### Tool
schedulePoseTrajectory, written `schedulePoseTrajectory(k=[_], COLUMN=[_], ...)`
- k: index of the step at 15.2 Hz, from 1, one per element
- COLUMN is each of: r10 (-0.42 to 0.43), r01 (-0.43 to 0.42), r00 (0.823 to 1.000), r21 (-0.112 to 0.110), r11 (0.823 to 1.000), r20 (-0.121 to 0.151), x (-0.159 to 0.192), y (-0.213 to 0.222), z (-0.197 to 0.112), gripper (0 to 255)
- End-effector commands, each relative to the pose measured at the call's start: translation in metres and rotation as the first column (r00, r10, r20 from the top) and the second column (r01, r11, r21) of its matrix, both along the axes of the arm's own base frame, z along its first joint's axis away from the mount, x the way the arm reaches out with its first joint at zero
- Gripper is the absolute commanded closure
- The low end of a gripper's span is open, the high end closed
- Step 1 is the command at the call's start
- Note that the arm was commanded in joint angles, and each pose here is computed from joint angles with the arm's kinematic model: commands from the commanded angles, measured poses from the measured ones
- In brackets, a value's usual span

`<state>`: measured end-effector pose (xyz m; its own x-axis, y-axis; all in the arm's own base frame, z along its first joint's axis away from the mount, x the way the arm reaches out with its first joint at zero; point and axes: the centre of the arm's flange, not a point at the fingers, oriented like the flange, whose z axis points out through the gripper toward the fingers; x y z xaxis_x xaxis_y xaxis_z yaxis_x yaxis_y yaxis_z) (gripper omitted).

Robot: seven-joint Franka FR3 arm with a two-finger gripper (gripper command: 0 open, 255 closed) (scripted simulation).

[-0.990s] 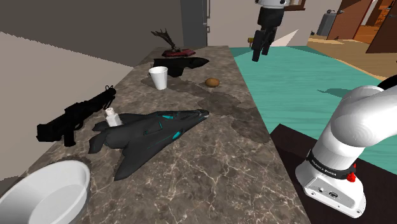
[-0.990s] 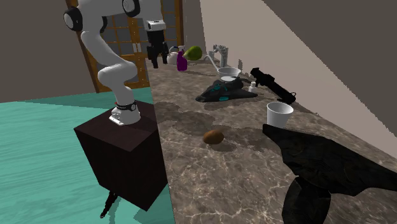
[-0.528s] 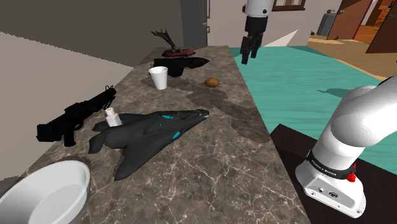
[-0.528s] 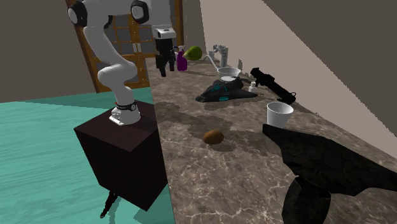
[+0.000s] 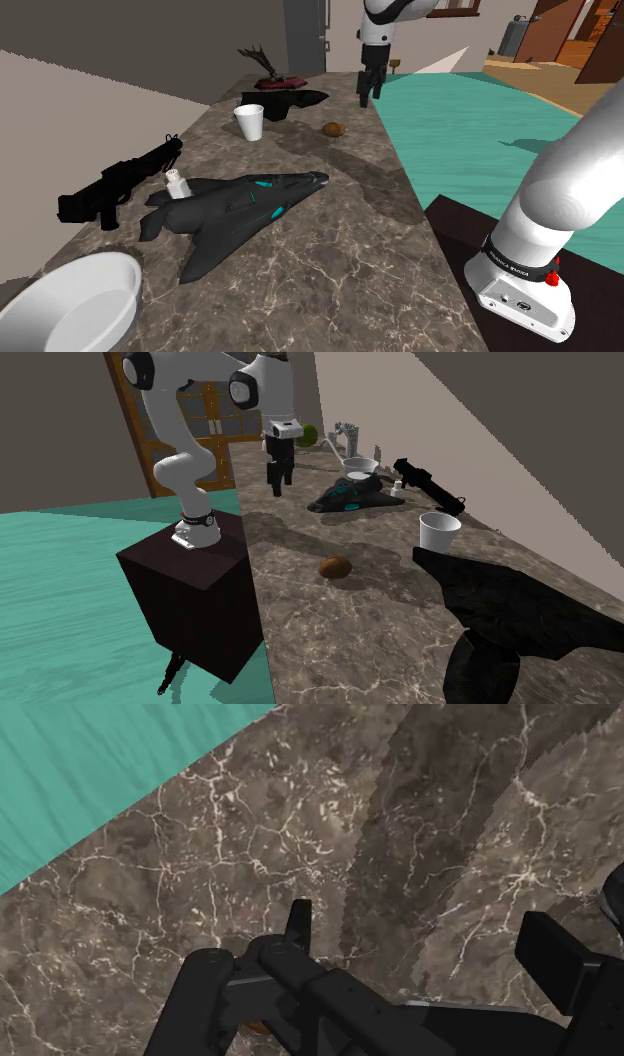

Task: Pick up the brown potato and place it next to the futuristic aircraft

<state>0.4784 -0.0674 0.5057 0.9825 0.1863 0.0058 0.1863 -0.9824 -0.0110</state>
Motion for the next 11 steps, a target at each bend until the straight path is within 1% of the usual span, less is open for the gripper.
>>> schedulePoseTrajectory(k=[1,11], r10=[0.011,0.063], r01=[-0.011,-0.062], r00=[1.0,0.996], r21=[0.001,0.009], r11=[1.0,0.998], r20=[-0.011,-0.064], x=[0.026,0.142], y=[-0.009,-0.043], z=[-0.014,-0.082], gripper=[0,0])
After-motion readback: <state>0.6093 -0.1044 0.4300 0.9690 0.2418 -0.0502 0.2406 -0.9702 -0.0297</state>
